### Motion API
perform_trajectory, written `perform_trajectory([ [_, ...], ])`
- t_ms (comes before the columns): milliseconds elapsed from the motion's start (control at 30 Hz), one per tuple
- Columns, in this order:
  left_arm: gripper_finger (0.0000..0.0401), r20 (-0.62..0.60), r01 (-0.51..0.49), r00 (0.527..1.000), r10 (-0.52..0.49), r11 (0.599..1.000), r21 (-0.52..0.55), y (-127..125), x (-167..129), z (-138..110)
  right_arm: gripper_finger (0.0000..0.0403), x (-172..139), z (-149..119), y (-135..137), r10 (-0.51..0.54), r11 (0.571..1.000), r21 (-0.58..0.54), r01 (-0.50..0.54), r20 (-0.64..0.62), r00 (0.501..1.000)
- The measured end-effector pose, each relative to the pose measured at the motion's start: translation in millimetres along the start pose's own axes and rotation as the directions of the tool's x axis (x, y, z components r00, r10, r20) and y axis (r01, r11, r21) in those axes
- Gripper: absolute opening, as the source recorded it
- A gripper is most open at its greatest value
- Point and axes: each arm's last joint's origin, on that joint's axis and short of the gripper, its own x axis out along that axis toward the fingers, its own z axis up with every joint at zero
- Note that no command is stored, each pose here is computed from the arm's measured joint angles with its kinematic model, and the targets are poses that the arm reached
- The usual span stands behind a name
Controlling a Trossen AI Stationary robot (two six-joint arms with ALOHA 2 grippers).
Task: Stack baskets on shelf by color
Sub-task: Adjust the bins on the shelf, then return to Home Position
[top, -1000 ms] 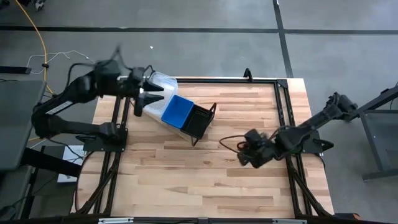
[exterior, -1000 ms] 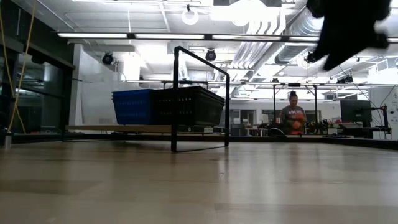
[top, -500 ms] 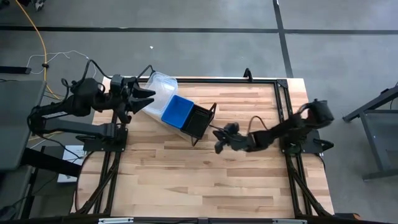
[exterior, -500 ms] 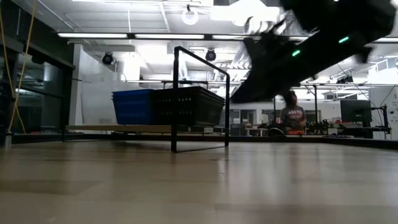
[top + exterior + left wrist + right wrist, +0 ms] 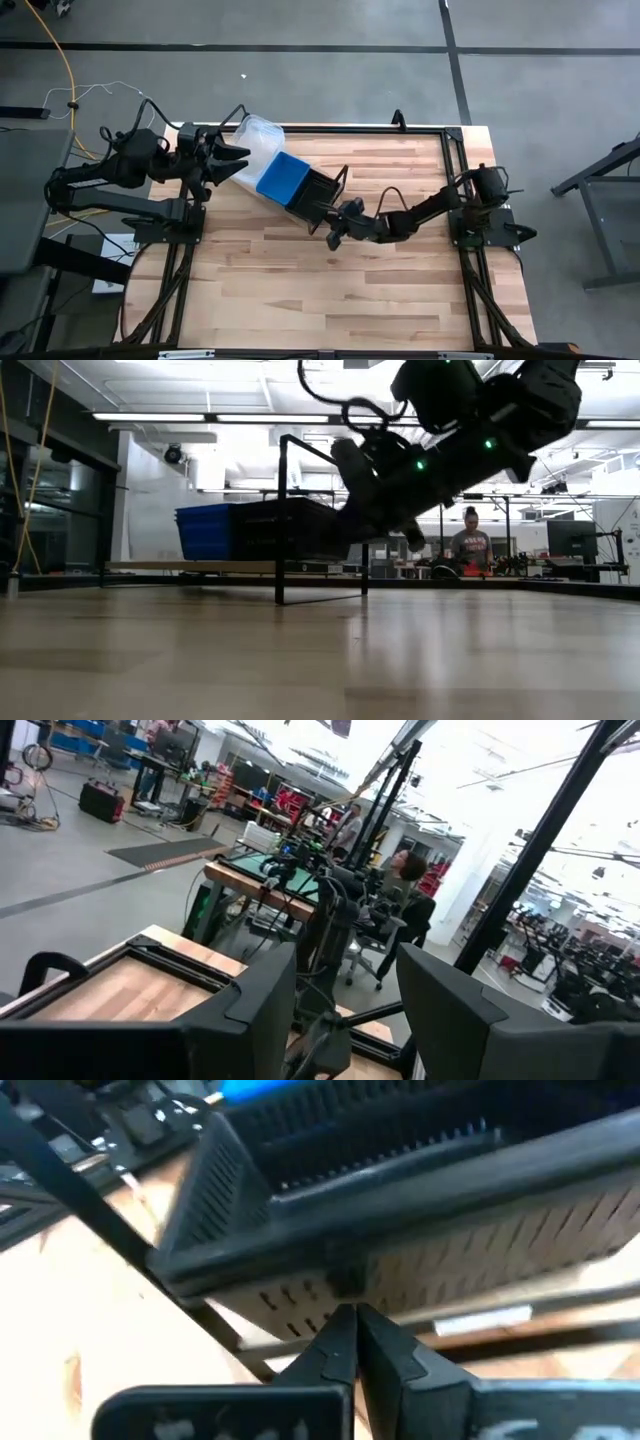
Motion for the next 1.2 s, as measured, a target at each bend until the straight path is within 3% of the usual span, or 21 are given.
perform_trajectory([
  [400, 0.0162, 0.002, -0.007, 1.0, 0.007, 1.0, 0.0, 0, 0, 0, 0.0, 11, 23, 3, -0.013, 0.999, -0.032, 0.015, 0.052, 0.999],
  [600, 0.0162, 0.003, -0.006, 1.0, 0.006, 1.0, 0.007, 0, 0, 0, 0.0, 8, 22, 3, 0.022, 0.997, -0.07, -0.022, 0.007, 1.0],
  [767, 0.0162, -0.019, 0.009, 1.0, -0.008, 0.999, 0.043, 0, -6, 0, 0.0, -17, 26, 14, 0.083, 0.985, -0.143, -0.102, -0.131, 0.988],
  [967, 0.0154, -0.121, 0.031, 0.992, -0.018, 0.994, 0.105, 3, -17, -10, 0.0, -67, 47, 27, 0.152, 0.974, -0.134, -0.183, -0.213, 0.965],
  [1100, 0.0113, -0.078, 0.067, 0.995, -0.057, 0.99, 0.123, 9, -28, -27, 0.0, -97, 70, 34, 0.26, 0.956, -0.095, -0.277, -0.166, 0.951],
  [1200, 0.0055, -0.007, 0.119, 0.993, -0.119, 0.982, 0.144, 17, -34, -50, 0.0, -114, 87, 34, 0.292, 0.952, -0.064, -0.299, -0.101, 0.951],
])
